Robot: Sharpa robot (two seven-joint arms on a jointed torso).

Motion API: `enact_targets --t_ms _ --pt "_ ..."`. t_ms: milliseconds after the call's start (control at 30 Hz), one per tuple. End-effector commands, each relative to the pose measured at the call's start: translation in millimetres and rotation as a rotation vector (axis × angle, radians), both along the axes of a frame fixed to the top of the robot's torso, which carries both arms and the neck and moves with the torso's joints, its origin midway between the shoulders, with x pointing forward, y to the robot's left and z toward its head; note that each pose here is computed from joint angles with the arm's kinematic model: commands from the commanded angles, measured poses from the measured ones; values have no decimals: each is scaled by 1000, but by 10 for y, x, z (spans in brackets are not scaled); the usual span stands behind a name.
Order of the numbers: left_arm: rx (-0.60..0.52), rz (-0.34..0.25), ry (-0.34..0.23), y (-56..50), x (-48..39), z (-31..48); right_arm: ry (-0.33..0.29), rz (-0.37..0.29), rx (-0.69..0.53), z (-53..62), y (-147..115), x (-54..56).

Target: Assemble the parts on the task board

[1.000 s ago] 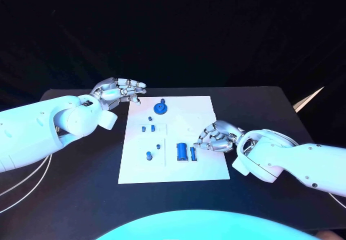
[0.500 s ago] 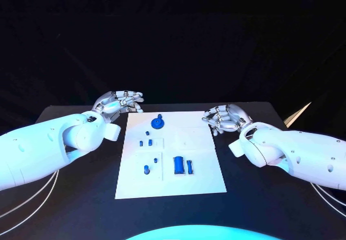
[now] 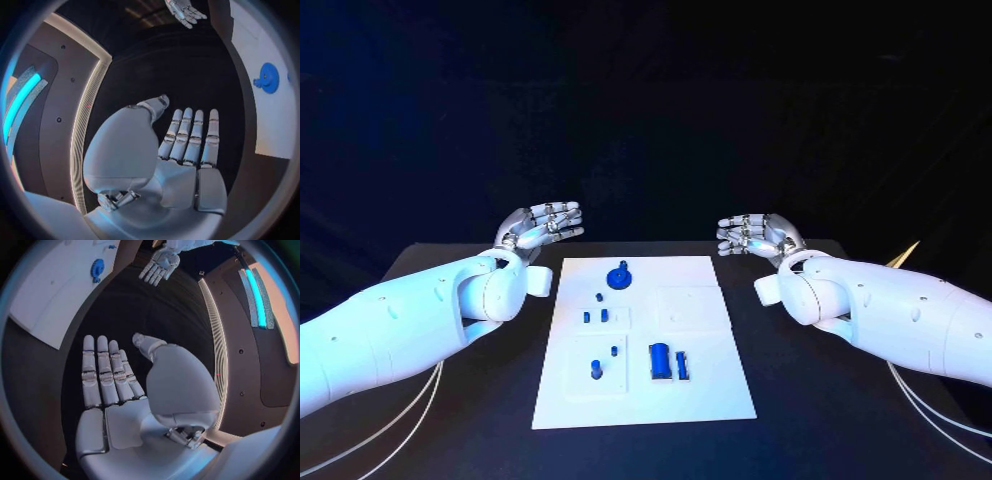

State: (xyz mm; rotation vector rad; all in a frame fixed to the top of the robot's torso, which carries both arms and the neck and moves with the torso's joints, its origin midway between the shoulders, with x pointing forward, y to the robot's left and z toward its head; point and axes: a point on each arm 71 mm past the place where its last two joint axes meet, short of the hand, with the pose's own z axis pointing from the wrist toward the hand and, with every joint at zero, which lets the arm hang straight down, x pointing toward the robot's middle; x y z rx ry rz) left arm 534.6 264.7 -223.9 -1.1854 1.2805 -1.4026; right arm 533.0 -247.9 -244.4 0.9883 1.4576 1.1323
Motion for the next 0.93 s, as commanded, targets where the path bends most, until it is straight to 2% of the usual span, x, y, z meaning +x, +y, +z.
enact_targets --t_ms 33,200,333,500,667,800,933 --pt "0 -4 0 -19 -12 10 0 -4 1 -2 -3 -19" --pt "8 14 2 -108 -80 -6 -12 -23 41 10 91 -110" --pt "21 38 4 -229 -181 -22 -24 -51 94 38 214 -242" --pt "45 86 8 -454 -400 -32 -37 -102 178 113 410 -489" --pt "66 124 9 -623 -596 -20 -40 -135 223 178 520 -655" --pt "75 141 10 -692 -686 -9 -40 -145 236 200 552 -708" --pt "79 148 10 -721 -726 -3 -40 -146 237 202 555 -713"
